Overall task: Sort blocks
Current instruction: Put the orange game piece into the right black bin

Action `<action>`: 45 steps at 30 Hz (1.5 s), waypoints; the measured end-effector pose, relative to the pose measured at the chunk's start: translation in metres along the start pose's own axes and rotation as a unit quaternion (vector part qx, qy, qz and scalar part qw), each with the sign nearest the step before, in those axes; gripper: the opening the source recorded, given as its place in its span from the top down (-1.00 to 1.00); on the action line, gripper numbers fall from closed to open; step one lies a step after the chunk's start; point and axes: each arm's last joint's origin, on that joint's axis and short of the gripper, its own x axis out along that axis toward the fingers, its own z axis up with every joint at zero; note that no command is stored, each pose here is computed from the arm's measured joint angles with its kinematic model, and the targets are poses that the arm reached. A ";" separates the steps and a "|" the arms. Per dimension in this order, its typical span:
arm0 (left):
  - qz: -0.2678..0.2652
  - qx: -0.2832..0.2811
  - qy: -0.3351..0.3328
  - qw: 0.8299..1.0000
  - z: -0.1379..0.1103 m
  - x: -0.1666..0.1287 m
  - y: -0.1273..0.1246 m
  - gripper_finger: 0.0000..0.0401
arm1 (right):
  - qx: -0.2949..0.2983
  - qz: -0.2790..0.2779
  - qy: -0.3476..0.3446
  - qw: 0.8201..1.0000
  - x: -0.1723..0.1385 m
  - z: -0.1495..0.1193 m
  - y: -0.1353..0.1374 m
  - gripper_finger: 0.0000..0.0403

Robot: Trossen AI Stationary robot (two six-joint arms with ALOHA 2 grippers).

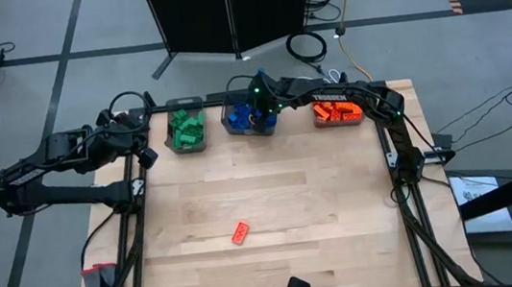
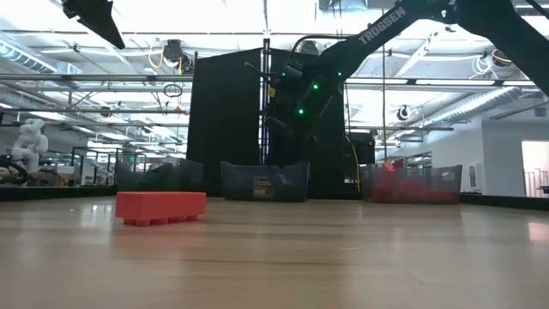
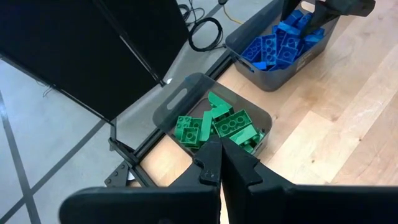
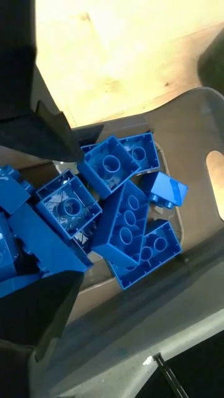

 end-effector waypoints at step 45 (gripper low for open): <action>-0.001 -0.003 -0.003 1.000 0.001 0.000 0.000 1.00 | -0.054 -0.013 -0.149 0.987 -0.089 0.041 0.004 -0.48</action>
